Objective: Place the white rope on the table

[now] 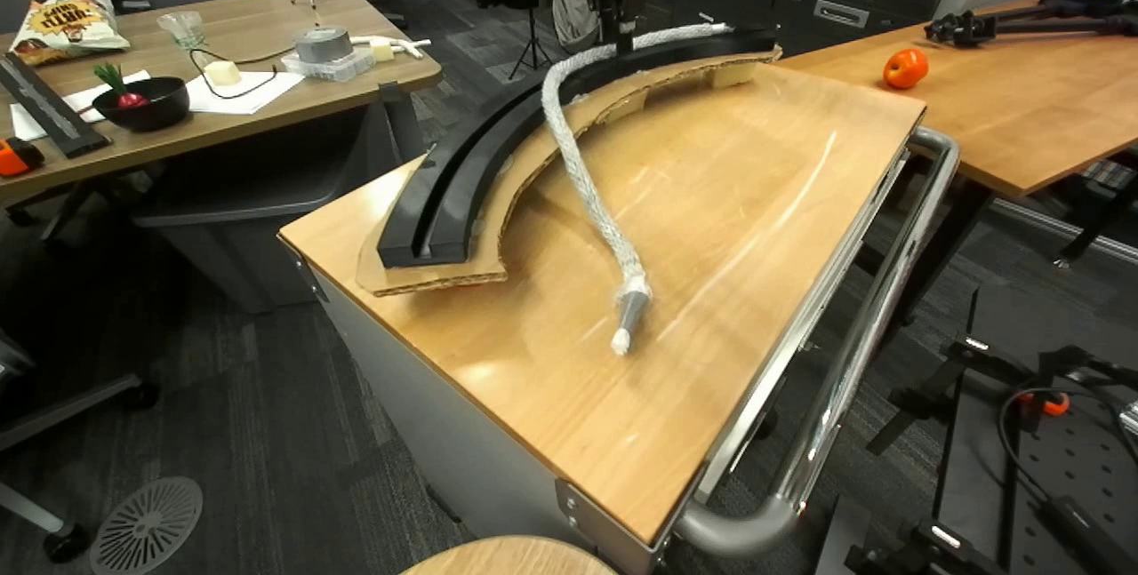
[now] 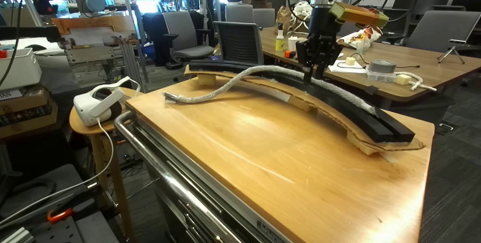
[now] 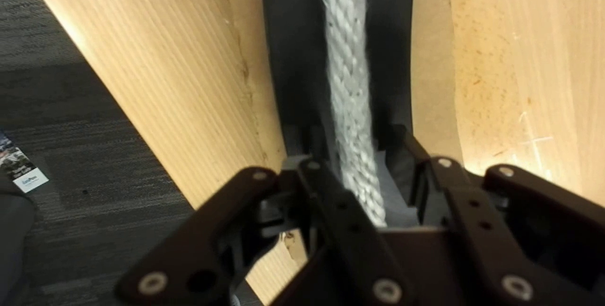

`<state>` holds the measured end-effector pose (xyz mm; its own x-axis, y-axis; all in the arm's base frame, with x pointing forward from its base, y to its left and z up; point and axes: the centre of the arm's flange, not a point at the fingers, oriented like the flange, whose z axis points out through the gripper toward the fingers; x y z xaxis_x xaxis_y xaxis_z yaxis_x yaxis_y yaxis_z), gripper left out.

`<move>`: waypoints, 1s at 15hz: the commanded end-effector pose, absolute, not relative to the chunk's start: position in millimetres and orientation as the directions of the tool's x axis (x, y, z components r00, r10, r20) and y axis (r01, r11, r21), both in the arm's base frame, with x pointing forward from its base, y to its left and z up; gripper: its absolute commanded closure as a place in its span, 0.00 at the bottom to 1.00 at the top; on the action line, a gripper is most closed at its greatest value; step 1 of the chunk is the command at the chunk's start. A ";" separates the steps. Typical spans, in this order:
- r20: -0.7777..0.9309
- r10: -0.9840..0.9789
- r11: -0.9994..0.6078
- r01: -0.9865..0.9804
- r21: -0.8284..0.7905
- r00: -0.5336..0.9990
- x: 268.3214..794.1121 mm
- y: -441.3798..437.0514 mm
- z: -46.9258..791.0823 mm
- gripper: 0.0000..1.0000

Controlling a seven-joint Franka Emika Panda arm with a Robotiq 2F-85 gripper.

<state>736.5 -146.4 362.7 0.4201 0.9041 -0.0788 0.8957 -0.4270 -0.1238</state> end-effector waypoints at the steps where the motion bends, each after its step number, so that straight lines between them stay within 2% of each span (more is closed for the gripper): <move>1: -0.062 0.895 -0.447 0.884 -0.135 0.443 751.8 -150.2 362.4 0.95; 3: -0.066 0.890 -0.456 0.880 -0.136 0.451 752.5 -150.9 359.4 0.99; 7: -0.094 0.869 -0.494 0.862 -0.116 0.485 745.3 -149.8 369.3 0.96; 15: -0.323 0.705 -0.611 0.772 0.175 0.631 717.4 -130.0 421.3 0.96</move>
